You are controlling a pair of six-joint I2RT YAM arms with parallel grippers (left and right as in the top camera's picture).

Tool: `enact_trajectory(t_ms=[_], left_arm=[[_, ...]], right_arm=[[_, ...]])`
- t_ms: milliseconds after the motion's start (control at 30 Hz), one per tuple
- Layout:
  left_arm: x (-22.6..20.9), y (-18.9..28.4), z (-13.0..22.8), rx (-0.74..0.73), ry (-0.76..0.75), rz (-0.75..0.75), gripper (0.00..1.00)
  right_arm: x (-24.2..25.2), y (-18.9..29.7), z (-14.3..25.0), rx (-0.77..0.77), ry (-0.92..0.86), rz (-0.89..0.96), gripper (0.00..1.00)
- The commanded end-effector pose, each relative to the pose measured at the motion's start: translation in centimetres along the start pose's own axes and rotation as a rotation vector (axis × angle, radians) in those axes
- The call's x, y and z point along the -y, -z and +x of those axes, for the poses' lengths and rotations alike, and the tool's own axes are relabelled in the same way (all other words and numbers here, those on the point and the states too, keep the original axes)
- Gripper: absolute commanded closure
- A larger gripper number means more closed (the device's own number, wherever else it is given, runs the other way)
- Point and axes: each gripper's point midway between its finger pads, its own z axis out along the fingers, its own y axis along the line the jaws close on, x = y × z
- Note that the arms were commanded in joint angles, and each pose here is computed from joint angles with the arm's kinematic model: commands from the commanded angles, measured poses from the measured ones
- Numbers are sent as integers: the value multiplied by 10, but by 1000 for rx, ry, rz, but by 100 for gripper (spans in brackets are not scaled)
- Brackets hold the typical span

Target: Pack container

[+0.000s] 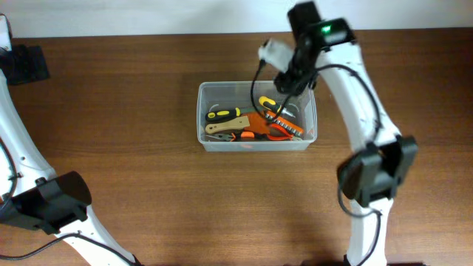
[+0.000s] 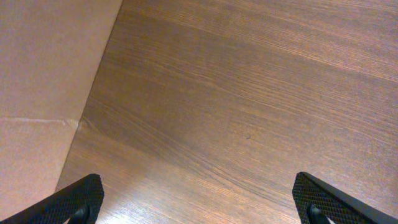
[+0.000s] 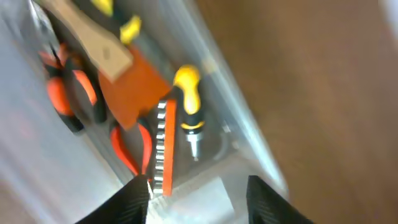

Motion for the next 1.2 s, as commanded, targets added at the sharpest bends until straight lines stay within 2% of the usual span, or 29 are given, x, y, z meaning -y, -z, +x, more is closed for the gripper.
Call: enact_trajectory(t_ms=[0, 200, 233, 267, 433, 600, 800, 1033, 1167], left_arm=[[1, 2, -1, 7, 13, 6, 1], [1, 2, -1, 7, 13, 6, 1], [1, 2, -1, 7, 14, 6, 1], [1, 2, -1, 7, 14, 6, 1], [1, 2, -1, 7, 14, 6, 1], [1, 2, -1, 7, 14, 6, 1], [1, 2, -1, 7, 14, 6, 1], [1, 2, -1, 7, 14, 6, 1], [1, 2, -1, 7, 14, 6, 1]], right_arm=[[4, 132, -26, 241, -122, 196, 49], [-19, 240, -22, 433, -124, 336, 49], [-25, 255, -20, 463, -117, 353, 37], [-31, 269, -19, 493, -109, 364, 1], [-65, 325, -10, 625, -66, 392, 1], [-101, 359, -8, 751, 0, 344, 1], [-116, 355, 10, 698, -18, 306, 1], [-101, 363, 21, 663, -57, 423, 2], [-101, 386, 27, 723, -59, 484, 1]])
